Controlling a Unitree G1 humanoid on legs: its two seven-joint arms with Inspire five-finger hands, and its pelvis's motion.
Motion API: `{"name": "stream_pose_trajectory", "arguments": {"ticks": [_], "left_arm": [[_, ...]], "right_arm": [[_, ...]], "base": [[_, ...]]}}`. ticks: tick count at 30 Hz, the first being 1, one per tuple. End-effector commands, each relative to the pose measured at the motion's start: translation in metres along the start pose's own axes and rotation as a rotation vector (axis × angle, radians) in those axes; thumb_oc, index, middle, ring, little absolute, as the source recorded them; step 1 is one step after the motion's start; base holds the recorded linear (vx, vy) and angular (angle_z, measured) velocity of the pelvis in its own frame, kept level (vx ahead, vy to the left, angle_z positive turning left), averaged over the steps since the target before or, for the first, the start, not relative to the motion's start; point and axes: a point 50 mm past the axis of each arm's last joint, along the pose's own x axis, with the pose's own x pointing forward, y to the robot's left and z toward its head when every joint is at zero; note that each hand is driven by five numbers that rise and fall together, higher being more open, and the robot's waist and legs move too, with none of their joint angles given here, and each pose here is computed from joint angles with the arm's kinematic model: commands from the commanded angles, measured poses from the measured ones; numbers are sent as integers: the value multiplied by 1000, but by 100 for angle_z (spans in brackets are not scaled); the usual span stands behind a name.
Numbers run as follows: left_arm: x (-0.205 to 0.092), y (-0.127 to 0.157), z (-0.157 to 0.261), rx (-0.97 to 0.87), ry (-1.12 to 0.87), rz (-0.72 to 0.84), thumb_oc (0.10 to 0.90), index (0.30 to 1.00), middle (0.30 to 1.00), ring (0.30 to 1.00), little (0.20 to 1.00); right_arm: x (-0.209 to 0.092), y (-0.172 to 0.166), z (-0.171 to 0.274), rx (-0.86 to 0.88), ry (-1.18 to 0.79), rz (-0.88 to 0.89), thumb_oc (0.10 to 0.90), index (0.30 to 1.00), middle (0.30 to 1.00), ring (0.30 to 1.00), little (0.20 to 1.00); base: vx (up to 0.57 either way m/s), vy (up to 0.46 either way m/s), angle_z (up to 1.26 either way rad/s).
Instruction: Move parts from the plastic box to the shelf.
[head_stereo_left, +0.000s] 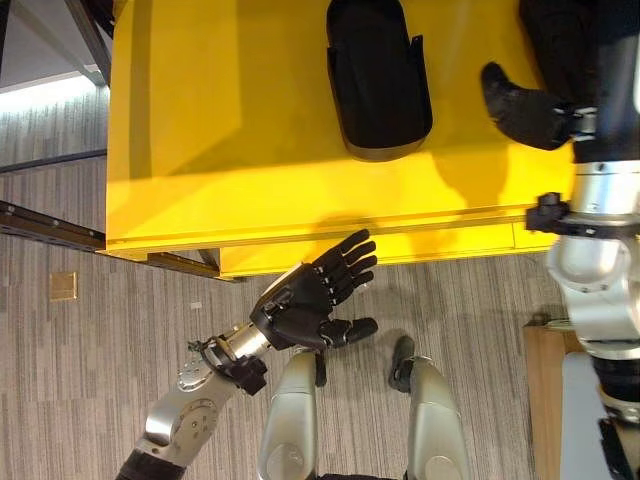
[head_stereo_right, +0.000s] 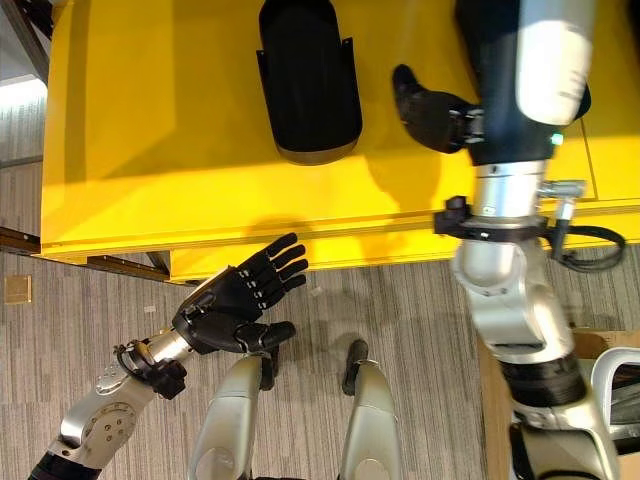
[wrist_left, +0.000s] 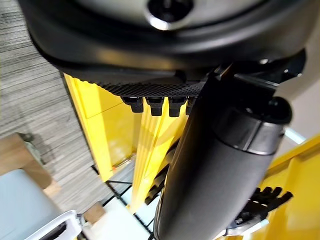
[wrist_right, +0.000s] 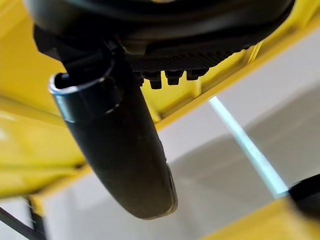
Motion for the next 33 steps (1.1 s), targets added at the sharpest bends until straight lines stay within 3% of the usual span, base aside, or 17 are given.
{"name": "stream_pose_trajectory", "arguments": {"ticks": [1,8,12,18,24,33], "left_arm": [[5,-34,37,112,-196,-192,900,1000,1000,1000,1000],[-7,-32,47,193,-154,-238,900,1000,1000,1000,1000],[-8,-33,37,156,-21,-286,900,1000,1000,1000,1000],[-16,-29,36,122,17,-289,900,1000,1000,1000,1000],[-17,-21,40,120,-49,-194,900,1000,1000,1000,1000],[-22,-18,26,72,-82,-157,900,1000,1000,1000,1000]], "right_arm": [[27,-50,24,23,-172,-284,900,1000,1000,1000,1000],[8,-58,-8,-92,-49,-240,900,1000,1000,1000,1000],[2,-57,-21,-167,-16,-188,900,1000,1000,1000,1000],[0,-62,-37,-234,30,-132,900,1000,1000,1000,1000],[0,-55,-47,-185,94,-95,900,1000,1000,1000,1000],[6,-39,-33,-130,33,-40,900,1000,1000,1000,1000]], "base": [[3,-1,-6],[-8,-26,-5],[-13,-49,1],[-11,-80,-1],[-28,-209,6],[-17,-189,12]]}}
